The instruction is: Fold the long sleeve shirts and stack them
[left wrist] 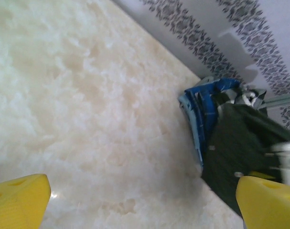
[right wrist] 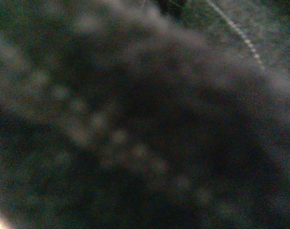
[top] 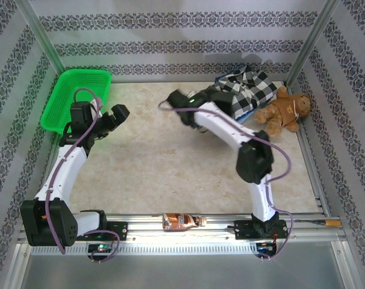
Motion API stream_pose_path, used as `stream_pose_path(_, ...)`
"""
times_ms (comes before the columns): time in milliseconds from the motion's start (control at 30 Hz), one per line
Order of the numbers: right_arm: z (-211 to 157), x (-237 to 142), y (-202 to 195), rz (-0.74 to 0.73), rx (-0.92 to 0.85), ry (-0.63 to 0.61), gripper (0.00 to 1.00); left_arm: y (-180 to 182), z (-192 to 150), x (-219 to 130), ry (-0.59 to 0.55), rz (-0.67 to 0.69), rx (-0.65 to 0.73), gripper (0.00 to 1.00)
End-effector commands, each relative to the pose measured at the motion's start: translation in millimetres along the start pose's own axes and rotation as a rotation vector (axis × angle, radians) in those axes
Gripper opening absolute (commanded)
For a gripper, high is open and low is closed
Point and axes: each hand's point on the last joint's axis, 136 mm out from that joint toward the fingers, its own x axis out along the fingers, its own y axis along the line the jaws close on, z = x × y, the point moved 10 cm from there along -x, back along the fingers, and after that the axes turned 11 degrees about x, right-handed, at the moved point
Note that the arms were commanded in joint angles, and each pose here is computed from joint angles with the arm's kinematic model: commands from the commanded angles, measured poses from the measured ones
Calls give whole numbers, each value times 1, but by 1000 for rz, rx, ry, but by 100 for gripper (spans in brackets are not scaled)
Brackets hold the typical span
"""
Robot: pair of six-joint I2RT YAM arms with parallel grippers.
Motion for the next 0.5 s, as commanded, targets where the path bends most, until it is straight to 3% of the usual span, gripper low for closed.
stream_pose_path(0, -30, 7, 97, 45, -166, 65, 0, 14, -19, 4, 78, 9, -59, 100)
stream_pose_path(167, -44, -15, 160, 164, -198, 116, 1, 24, -36, 5, 106, 35, -69, 100)
stream_pose_path(333, -49, -42, 180, 382, -130, 184, 43, 28, -42, 9, 123, 12, -107, 100)
stream_pose_path(467, -43, -79, 166, 636, -22, 251, 66, 25, -36, 8, 113, 21, -115, 100)
